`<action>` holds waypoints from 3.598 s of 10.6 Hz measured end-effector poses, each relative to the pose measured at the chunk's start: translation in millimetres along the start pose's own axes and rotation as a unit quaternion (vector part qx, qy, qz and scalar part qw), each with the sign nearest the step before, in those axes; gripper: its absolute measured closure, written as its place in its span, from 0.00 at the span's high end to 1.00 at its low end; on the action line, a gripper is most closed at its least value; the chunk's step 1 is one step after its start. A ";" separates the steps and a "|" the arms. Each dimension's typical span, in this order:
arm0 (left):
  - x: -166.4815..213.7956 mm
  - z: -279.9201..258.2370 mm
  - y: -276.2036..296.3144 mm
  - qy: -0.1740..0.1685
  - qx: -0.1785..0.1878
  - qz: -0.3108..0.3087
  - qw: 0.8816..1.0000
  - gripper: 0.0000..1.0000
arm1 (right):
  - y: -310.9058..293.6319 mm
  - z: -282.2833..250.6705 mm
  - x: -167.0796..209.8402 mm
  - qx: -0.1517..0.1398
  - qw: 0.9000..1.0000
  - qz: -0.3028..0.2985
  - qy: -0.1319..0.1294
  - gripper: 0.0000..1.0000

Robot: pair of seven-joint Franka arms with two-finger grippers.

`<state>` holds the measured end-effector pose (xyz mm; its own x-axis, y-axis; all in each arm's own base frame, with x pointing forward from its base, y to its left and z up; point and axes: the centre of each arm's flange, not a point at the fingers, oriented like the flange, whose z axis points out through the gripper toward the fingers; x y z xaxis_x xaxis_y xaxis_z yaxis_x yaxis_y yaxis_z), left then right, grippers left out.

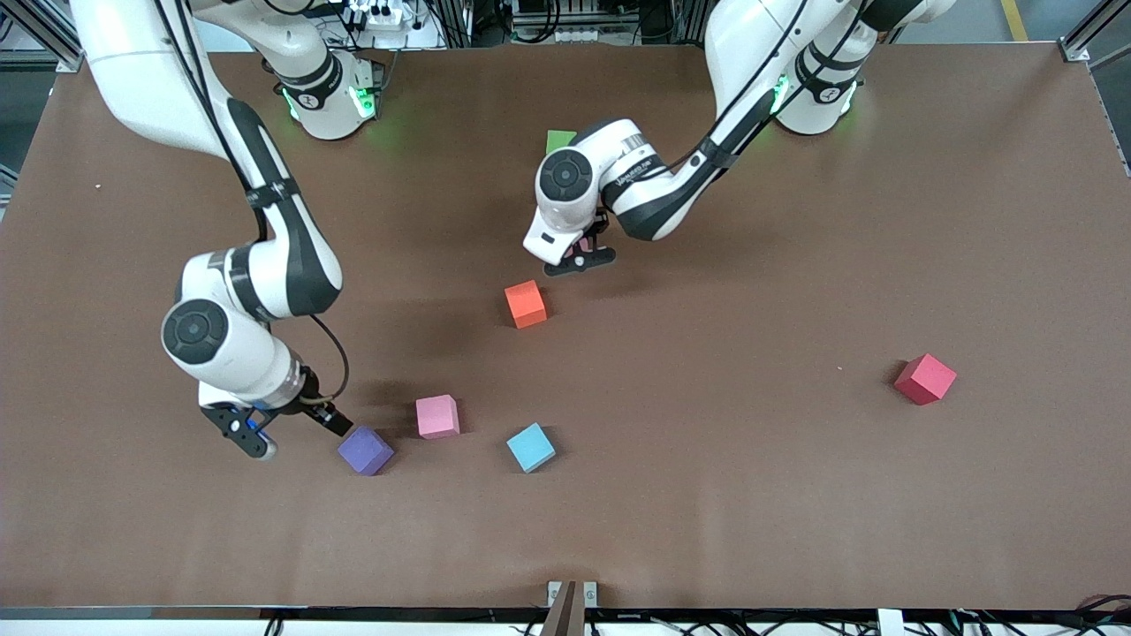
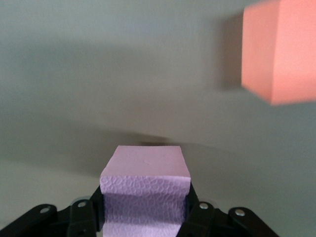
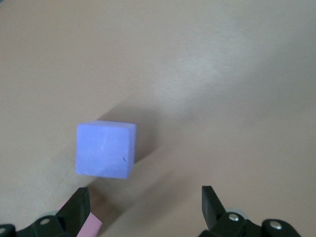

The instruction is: Arrange blocks into number 1

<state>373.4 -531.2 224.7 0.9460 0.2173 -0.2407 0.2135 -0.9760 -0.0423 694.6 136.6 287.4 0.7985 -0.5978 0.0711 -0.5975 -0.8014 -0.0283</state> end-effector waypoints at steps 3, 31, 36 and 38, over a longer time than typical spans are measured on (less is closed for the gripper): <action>-31.4 22.9 1.0 0.029 -0.005 0.022 0.999 0.60 | -22.3 18.9 6.5 0.004 1.000 0.028 0.008 1.00; 224.9 -177.7 -210.0 0.194 -0.029 -0.084 0.977 1.00 | -89.7 16.1 -179.7 0.065 0.995 -0.077 0.025 1.00; 271.9 -177.6 -277.4 0.182 0.021 -0.070 0.981 1.00 | -78.5 13.0 -309.4 0.069 0.988 0.134 -0.023 0.99; 297.1 -184.9 -323.1 0.163 0.021 -0.050 0.985 1.00 | -68.7 25.0 -306.7 0.054 0.981 0.187 -0.026 0.99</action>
<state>630.7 -149.2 346.1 0.9504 0.2973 0.0914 0.3053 -0.9478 -0.0921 492.6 374.6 242.6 0.5294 -0.8482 -0.0161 -0.8402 -0.5217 -0.1478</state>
